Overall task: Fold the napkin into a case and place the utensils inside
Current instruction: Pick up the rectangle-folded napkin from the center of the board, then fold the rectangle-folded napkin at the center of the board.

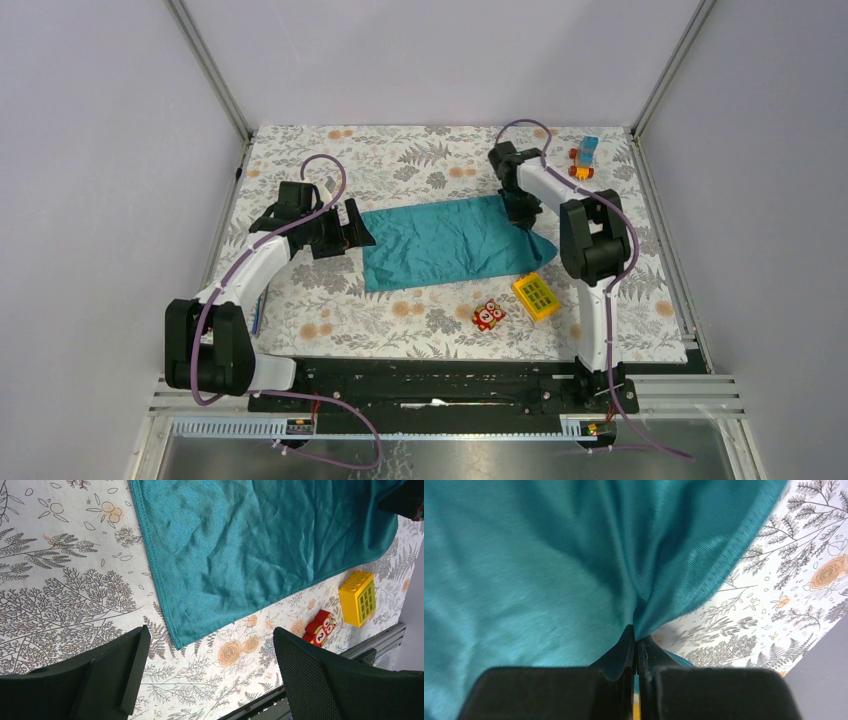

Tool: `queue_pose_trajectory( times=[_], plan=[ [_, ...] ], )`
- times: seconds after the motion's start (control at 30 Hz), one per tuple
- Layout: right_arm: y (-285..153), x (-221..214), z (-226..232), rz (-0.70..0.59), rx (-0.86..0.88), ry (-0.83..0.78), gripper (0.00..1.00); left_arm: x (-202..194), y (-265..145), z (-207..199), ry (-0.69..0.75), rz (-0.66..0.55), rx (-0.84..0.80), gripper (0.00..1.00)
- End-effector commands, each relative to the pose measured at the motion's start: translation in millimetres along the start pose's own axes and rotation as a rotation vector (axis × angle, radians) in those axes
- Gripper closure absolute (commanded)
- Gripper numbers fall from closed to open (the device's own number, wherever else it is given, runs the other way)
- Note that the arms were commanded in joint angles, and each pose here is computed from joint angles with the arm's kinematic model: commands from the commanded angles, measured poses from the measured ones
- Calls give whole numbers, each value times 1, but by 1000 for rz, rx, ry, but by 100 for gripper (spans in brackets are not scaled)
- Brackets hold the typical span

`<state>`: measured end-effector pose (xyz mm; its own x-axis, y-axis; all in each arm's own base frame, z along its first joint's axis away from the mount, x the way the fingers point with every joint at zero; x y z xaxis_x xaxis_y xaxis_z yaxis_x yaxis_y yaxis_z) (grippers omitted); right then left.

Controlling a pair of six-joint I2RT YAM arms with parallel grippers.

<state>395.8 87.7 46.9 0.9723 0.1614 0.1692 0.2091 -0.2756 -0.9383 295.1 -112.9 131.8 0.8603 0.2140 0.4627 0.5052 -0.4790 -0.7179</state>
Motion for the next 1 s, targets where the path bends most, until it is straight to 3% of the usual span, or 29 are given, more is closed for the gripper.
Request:
queue_pose_trajectory(
  times=[0.0, 0.33, 0.73, 0.97],
  plan=[
    [-41, 11, 29, -73, -18, -56, 100, 9, -2, -3, 28, -40, -10, 1],
    [-74, 18, 138, -142, 79, -214, 100, 10, -4, -2, 29, -49, -6, 1],
    [-114, 7, 258, -178, 524, -282, 100, 15, -10, 7, 9, -82, 39, 1],
    [-129, 4, 288, -163, 708, -260, 100, 25, -18, 21, -45, -127, 67, 1]
  ],
)
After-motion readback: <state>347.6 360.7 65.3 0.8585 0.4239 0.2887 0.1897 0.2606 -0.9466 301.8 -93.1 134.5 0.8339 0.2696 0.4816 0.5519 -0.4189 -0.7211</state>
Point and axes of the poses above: each gripper's point midway between its finger pads, its own y axis out along the fingers, its own z axis along the line the jaws close on, x = y × z, the point moved 2 cm from there along -y, back along the fingers, and after that the axes turned 2 degrees about y, right-handed, at the moved point
